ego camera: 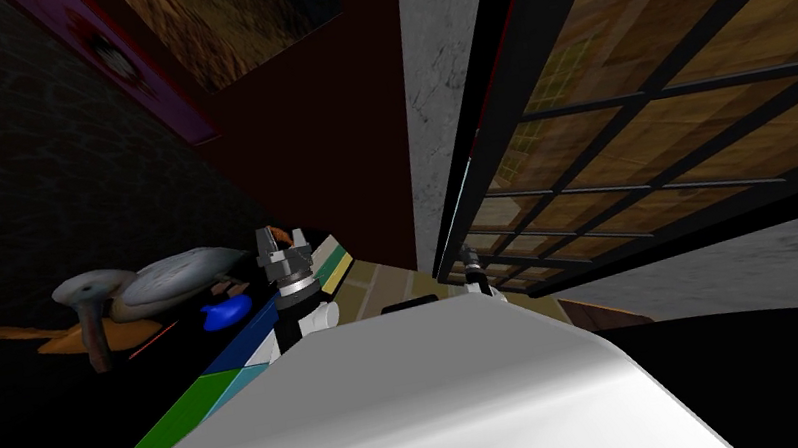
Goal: Pull the door open
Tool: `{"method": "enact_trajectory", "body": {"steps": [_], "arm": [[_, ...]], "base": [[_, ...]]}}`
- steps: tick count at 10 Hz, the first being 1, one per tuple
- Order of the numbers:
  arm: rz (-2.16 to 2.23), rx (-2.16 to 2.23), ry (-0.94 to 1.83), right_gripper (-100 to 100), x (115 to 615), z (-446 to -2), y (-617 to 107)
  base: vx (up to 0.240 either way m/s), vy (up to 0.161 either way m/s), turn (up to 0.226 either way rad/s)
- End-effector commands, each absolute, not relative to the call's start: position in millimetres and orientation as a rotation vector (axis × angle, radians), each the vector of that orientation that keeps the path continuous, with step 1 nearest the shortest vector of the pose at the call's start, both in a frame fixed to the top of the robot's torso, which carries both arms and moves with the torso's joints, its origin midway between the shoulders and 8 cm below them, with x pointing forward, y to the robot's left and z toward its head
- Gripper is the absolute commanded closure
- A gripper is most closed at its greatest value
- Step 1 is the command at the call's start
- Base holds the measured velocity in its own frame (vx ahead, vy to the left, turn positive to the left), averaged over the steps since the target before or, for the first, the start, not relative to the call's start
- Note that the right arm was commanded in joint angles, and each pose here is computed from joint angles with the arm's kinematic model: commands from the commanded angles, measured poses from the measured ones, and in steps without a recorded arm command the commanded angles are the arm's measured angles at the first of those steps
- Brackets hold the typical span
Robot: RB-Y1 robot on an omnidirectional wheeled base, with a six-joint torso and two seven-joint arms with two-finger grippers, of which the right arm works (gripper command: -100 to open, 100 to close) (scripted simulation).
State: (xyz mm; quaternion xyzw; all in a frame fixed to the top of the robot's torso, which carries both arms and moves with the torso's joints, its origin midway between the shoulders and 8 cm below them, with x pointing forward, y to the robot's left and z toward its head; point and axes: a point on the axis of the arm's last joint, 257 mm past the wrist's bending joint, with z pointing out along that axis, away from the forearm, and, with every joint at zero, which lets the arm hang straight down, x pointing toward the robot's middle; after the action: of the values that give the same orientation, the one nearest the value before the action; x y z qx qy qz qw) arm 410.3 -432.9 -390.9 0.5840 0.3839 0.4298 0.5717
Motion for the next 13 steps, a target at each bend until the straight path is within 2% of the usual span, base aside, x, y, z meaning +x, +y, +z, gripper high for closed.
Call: {"method": "enact_trajectory", "body": {"steps": [1, 9, 10, 13], "arm": [[1.076, 1.378, 0.884, 100, 422, -389, -416], [1.13, 1.421, 0.837, 100, 422, -389, -417], [1.103, 1.45, 0.814, -100, 413, -395, -433], [1.169, 1.501, 0.744, -100, 414, -395, -431]], "base": [[-0.028, -0.015, 0.017], [-0.007, 0.001, 0.006], [-0.036, -0.024, -0.003], [-0.035, -0.004, 0.005]]}}
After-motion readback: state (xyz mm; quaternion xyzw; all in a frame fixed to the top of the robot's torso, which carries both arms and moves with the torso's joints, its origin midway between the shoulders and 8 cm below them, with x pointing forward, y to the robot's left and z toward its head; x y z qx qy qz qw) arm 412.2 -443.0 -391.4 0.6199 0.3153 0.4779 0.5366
